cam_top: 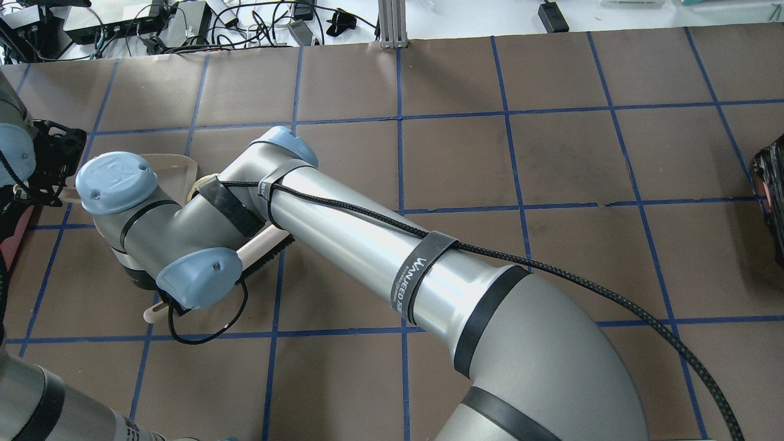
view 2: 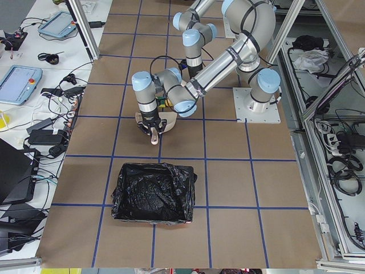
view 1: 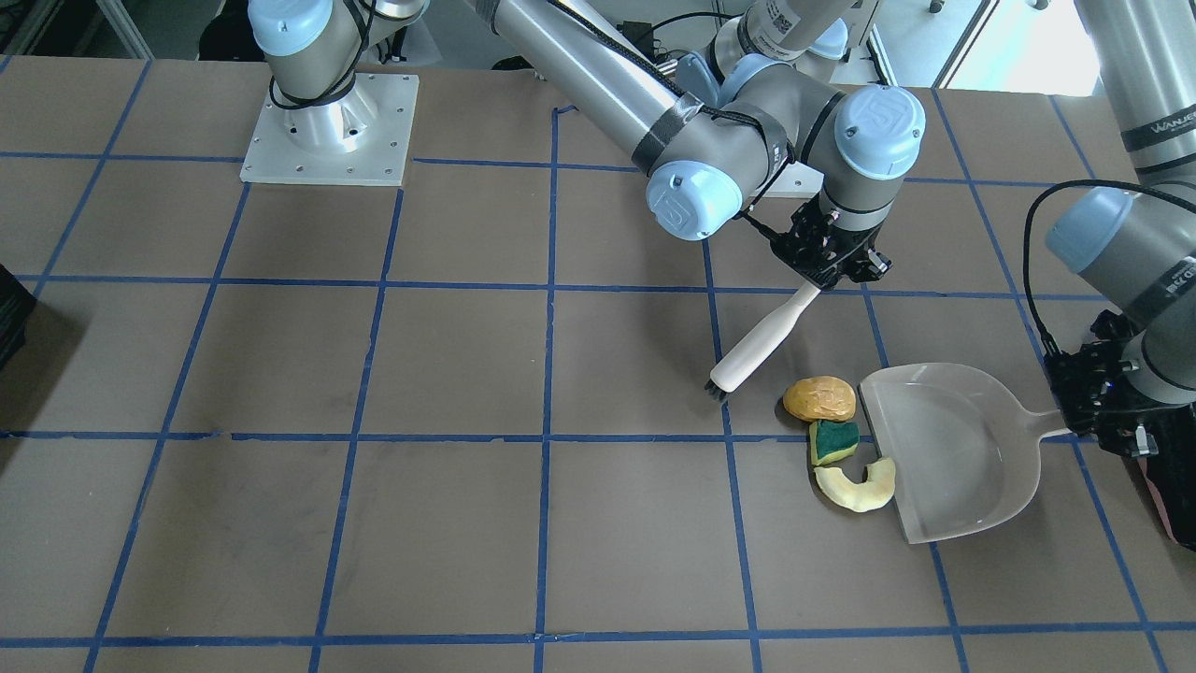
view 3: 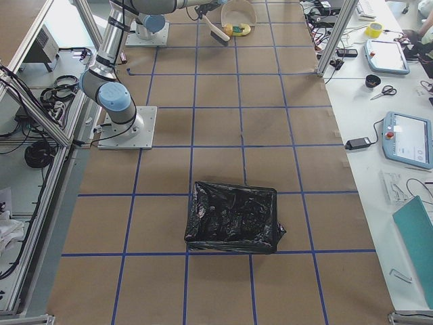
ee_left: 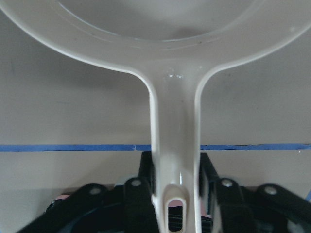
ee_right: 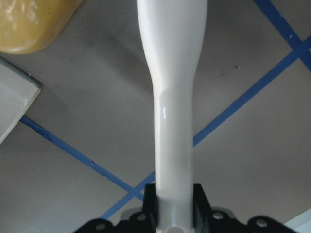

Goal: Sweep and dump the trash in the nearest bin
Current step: 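Sweep the potato, sponge and cream piece into the dustpan with right brush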

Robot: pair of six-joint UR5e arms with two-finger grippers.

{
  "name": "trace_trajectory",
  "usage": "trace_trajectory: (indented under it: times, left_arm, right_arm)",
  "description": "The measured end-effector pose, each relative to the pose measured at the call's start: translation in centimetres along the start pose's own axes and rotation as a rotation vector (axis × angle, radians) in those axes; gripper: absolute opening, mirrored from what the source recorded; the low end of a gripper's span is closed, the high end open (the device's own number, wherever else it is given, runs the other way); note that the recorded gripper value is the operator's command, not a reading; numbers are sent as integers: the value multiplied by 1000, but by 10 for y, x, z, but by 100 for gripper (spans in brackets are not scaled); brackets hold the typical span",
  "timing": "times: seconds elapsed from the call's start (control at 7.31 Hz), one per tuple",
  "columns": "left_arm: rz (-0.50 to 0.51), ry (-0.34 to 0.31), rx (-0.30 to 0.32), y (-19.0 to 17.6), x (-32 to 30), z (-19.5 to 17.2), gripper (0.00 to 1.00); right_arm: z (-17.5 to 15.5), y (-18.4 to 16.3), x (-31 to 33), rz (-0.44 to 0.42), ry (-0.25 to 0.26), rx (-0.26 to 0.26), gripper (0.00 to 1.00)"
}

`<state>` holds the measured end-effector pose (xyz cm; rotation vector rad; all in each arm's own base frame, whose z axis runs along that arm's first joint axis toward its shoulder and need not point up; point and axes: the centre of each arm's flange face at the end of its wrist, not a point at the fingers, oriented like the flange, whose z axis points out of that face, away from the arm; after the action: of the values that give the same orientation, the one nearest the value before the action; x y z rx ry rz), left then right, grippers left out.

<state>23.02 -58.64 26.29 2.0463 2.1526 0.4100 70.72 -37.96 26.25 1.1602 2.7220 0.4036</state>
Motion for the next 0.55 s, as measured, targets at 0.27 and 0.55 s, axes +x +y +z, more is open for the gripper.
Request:
trace_trajectory:
  times: [0.27,0.55]
  left_arm:
    - [12,-4,3,1,-1,3,0]
    - [24,0,20,1,-1,11,0]
  right_arm:
    - [3,1,-1,-79,2,-10,0]
    - [10,1,-5,-234,1,-48,0]
